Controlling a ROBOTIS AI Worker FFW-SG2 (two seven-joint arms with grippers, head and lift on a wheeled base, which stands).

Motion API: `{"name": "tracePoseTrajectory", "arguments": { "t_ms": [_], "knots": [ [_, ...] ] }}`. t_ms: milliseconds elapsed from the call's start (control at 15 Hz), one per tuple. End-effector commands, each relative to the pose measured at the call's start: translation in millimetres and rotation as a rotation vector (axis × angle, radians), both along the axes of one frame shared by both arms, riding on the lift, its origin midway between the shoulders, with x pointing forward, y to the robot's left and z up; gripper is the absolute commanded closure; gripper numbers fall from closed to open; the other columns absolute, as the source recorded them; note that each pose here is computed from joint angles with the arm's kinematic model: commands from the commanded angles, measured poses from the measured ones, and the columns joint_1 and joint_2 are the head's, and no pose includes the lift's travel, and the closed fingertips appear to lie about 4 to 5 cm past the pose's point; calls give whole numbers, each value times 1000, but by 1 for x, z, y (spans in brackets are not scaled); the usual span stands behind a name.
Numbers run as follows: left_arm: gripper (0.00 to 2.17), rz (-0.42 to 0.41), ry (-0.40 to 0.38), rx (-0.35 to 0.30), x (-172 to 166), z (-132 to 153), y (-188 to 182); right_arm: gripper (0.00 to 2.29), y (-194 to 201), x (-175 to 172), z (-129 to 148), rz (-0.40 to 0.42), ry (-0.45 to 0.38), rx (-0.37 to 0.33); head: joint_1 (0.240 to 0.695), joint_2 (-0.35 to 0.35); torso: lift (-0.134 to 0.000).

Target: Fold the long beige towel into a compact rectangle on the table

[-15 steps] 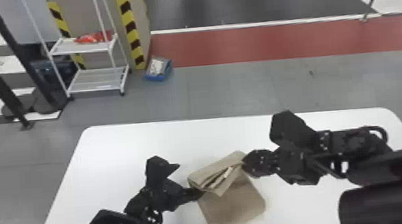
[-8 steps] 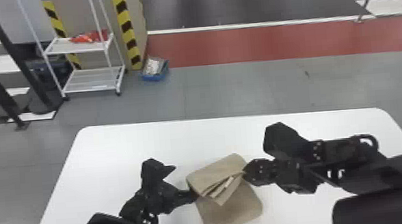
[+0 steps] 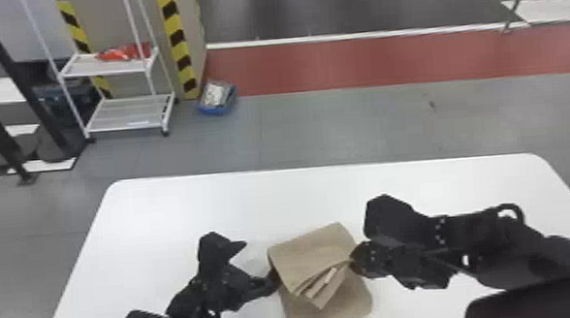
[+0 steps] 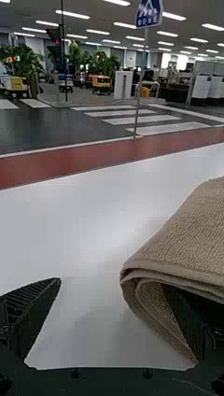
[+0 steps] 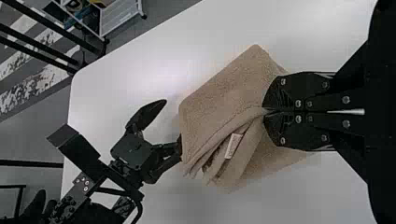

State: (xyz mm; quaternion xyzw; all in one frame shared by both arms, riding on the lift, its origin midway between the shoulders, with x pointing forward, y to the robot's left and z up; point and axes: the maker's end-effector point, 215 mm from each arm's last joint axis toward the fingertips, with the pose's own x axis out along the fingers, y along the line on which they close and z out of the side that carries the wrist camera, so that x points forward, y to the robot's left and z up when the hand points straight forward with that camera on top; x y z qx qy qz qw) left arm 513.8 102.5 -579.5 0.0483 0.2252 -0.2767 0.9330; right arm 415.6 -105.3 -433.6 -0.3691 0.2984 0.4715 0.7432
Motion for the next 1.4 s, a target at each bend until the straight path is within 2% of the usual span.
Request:
{"name": "tracePoseTrajectory", "arguments": {
  "t_ms": [0, 200, 733, 1333],
  "knots": [
    [80, -1, 0, 0, -2, 0, 0, 1474, -1, -4, -8, 8, 9, -41, 695, -2, 0],
    [80, -3, 1, 1, -3, -1, -1, 1474, -2, -11, -22, 11, 25, -83, 695, -5, 0],
    [80, -22, 2, 6, -6, -3, -10, 1470, 4, -25, -57, 38, 51, -138, 695, -15, 0],
    [83, -25, 0, 10, -6, -2, -10, 1403, 5, -34, -73, 57, 77, -188, 695, -4, 0]
  ]
}}
